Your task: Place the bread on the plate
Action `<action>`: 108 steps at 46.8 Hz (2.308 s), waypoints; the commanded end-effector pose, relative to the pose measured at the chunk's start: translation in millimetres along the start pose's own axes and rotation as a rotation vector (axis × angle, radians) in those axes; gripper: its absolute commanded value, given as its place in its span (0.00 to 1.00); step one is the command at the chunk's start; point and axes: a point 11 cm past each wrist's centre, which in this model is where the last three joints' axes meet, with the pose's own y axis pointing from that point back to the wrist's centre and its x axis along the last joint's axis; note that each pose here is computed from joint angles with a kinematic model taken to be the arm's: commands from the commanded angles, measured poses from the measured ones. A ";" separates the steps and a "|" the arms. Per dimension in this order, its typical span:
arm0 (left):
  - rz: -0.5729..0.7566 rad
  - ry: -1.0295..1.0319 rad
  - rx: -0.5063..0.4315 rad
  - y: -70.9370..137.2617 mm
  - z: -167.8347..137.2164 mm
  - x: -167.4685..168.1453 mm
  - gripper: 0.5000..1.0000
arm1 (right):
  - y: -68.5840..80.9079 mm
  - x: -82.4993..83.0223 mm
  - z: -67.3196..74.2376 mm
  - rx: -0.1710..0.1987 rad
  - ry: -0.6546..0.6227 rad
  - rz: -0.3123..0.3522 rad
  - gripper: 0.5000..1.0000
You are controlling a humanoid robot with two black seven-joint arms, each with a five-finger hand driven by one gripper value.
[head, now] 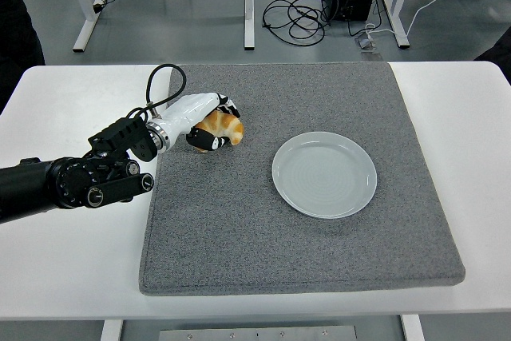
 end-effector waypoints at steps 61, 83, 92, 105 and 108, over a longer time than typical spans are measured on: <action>0.228 -0.232 -0.161 -2.3 90.1 233.3 0.00 | 0.0 0.0 0.0 0.000 -0.001 0.000 1.00; 0.169 -0.247 -0.228 -29.2 130.0 193.8 0.00 | 0.0 0.0 0.2 -0.002 0.000 0.000 1.00; 0.102 -0.284 -0.309 -54.3 183.8 149.3 0.00 | 0.0 0.0 0.0 0.000 0.000 0.000 1.00; 0.108 -0.320 -0.272 -56.6 172.8 159.6 0.00 | 0.0 0.0 0.0 0.000 0.000 0.000 1.00; 0.077 -0.315 -0.286 -55.9 176.1 151.0 0.00 | 0.0 0.0 0.0 0.000 0.000 0.000 1.00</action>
